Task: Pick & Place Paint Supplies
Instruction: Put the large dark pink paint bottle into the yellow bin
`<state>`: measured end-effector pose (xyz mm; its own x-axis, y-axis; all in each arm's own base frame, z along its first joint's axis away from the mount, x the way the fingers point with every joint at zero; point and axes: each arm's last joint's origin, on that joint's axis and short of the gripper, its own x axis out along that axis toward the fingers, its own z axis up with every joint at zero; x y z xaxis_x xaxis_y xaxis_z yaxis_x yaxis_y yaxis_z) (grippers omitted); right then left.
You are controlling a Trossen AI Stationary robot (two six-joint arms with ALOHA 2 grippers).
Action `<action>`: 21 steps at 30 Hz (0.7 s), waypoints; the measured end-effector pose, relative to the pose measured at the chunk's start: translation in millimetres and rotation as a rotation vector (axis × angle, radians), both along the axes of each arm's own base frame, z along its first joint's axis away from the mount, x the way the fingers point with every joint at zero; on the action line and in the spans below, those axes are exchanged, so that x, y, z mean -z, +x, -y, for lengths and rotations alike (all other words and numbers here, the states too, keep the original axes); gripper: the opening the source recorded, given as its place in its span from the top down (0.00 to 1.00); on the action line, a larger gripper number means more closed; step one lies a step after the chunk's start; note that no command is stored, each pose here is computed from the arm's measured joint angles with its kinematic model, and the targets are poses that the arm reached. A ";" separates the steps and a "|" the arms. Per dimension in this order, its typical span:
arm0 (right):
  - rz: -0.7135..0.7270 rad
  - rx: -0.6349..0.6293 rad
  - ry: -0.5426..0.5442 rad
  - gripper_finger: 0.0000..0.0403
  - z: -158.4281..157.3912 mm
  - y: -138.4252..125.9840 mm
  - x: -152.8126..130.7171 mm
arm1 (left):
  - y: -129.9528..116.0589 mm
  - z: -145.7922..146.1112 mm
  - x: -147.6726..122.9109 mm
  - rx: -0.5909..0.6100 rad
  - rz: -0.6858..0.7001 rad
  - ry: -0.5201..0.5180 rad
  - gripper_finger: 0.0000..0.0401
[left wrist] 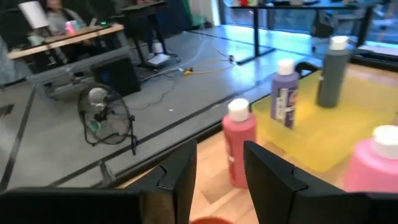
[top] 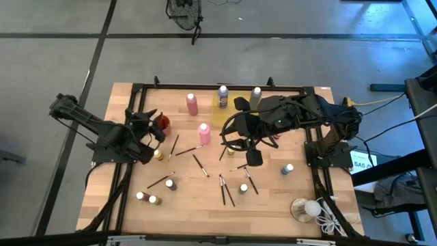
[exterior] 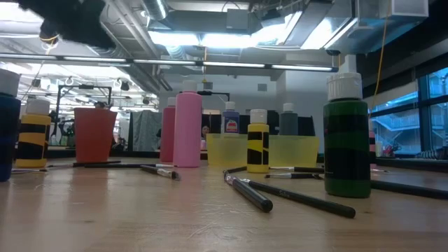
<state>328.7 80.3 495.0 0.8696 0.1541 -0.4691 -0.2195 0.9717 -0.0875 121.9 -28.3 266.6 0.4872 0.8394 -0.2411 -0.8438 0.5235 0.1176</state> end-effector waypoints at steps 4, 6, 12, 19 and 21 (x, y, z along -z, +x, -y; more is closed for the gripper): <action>-0.004 -0.016 0.017 0.69 -0.6 -0.1 0.0 | 0.3 4.4 -30.0 0.078 -0.010 -0.039 0.68; -0.010 -0.021 0.029 0.69 -1.3 -0.4 0.3 | 0.3 7.3 -43.0 0.129 -0.019 -0.059 0.68; -0.034 -0.064 0.089 0.69 -3.1 -1.3 1.1 | 4.4 18.0 -70.9 0.323 -0.049 -0.107 0.68; -0.063 -0.107 0.172 0.69 -8.9 -3.1 1.2 | 6.6 17.0 -98.7 0.462 -0.047 -0.181 0.69; -0.067 -0.108 0.185 0.69 -11.7 -3.9 1.2 | 6.9 11.9 -107.9 0.480 -0.047 -0.207 0.70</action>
